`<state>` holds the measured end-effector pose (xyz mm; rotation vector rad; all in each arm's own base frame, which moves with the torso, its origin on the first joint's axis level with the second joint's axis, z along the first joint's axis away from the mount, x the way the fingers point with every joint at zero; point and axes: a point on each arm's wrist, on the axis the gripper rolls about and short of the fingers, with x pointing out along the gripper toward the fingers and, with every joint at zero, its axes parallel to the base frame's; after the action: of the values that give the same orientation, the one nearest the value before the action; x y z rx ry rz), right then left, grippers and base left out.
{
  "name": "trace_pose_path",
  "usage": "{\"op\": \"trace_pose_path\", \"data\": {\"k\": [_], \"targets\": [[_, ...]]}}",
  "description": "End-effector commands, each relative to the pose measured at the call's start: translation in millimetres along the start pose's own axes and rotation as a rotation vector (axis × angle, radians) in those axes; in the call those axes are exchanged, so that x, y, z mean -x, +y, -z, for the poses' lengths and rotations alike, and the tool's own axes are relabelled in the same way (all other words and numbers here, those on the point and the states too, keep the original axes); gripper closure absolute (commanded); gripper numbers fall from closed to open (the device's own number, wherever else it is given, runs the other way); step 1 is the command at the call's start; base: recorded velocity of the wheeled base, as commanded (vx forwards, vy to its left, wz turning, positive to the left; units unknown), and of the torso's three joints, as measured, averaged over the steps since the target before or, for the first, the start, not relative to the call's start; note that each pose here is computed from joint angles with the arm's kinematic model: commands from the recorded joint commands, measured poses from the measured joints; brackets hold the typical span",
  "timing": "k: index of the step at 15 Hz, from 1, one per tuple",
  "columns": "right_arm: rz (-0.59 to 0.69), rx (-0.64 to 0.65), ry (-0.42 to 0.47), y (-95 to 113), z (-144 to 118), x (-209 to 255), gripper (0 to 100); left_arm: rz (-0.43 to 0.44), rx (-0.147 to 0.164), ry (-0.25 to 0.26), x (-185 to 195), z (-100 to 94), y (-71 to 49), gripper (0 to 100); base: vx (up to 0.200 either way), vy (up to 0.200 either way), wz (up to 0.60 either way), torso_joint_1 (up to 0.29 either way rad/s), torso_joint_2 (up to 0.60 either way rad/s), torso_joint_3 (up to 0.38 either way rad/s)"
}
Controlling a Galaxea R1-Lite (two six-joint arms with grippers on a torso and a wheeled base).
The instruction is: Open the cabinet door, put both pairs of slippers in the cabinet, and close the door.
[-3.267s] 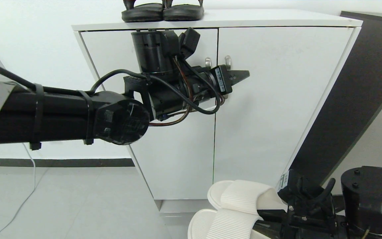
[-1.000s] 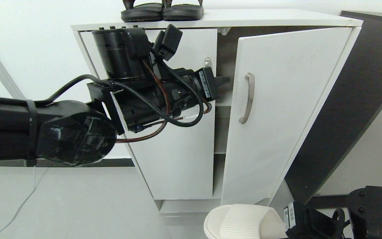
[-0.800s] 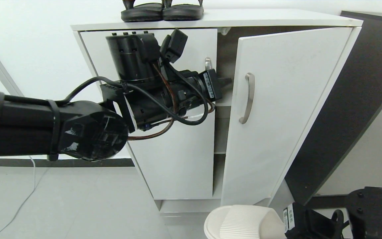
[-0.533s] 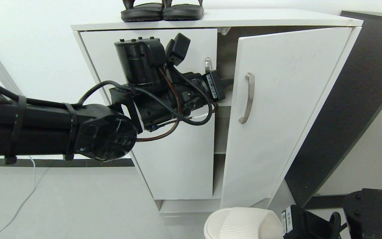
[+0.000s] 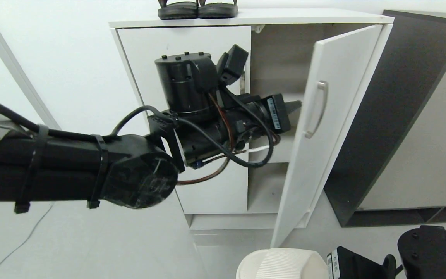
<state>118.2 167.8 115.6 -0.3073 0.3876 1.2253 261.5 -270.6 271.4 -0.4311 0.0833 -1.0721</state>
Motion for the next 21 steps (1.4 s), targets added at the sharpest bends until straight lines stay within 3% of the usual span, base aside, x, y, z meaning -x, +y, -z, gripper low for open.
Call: {"op": "trace_pose_path", "data": {"k": [1, 4, 6, 8, 10, 12, 13, 14, 15, 16, 18, 20, 21], "targets": [[-0.004, 0.002, -0.001, 0.6, 0.0, -0.2, 100, 0.074, 0.006, 0.008, -4.6, 12.9, -21.9, 100, -0.200, 0.000, 0.00, 0.002, 0.00, 0.007], [-0.004, 0.002, -0.001, 0.6, 0.0, -0.2, 100, 0.071, 0.002, -0.015, -5.3, 13.1, -18.9, 100, -0.133, 0.000, 0.00, 0.000, 0.00, 0.003], [0.000, -0.001, -0.005, -0.2, -1.2, -0.3, 100, 0.018, -0.006, -0.026, 3.4, 7.1, -3.0, 100, 0.000, 0.000, 0.00, 0.000, 0.00, 0.000], [0.037, -0.018, -0.022, -8.0, -6.4, -0.9, 100, -0.053, -0.013, -0.039, 30.9, -2.9, 6.1, 100, 0.000, 0.000, 0.00, 0.000, 0.00, 0.000], [0.127, -0.097, -0.067, -30.3, -17.8, 0.1, 100, -0.149, -0.033, -0.070, 79.7, -18.9, 13.6, 100, 0.000, 0.000, 0.00, 0.000, 0.00, 0.000], [0.208, -0.194, -0.100, -45.9, -28.5, -4.6, 100, -0.296, -0.094, -0.111, 136.4, -27.5, 13.5, 100, 0.000, 0.000, 0.00, 0.000, 0.00, 0.000], [0.274, -0.223, -0.098, -52.2, -31.8, -11.0, 100, -0.378, -0.109, -0.138, 167.7, -30.3, 9.5, 100, 0.000, 0.000, 0.00, 0.000, 0.00, 0.000], [0.285, -0.227, -0.100, -53.1, -32.9, -11.7, 100, -0.389, -0.109, -0.139, 171.9, -30.3, 8.9, 100, 0.000, 0.000, 0.00, 0.000, 0.00, 0.000], [0.383, -0.285, -0.100, -63.7, -37.2, -26.1, 100, -0.521, -0.124, -0.175, 224.0, -30.5, -6.3, 100, 0.000, 0.000, 0.00, 0.000, 0.00, 0.000], [0.427, -0.321, -0.120, -68.9, -40.0, -33.3, 100, -0.616, -0.120, -0.175, 252.3, -25.4, -16.2, 100, 0.000, 0.000, 0.00, 0.000, 0.00, 0.000], [0.506, -0.356, -0.161, -78.6, -43.4, -43.9, 100, -0.790, -0.128, -0.154, 300.7, -9.1, -38.5, 100, 0.000, 0.000, 0.00, 0.000, 0.00, 0.000], [0.550, -0.361, -0.167, -84.9, -43.1, -49.0, 100, -0.964, -0.163, -0.170, 343.2, 11.3, -66.2, 100, 0.000, 0.000, 0.00, 0.000, 0.00, 0.000], [0.556, -0.363, -0.167, -85.8, -43.2, -49.6, 100, -0.994, -0.168, -0.175, 351.6, 17.3, -73.7, 100, 0.000, 0.000, 0.00, 0.000, 0.00, 0.000]]}}
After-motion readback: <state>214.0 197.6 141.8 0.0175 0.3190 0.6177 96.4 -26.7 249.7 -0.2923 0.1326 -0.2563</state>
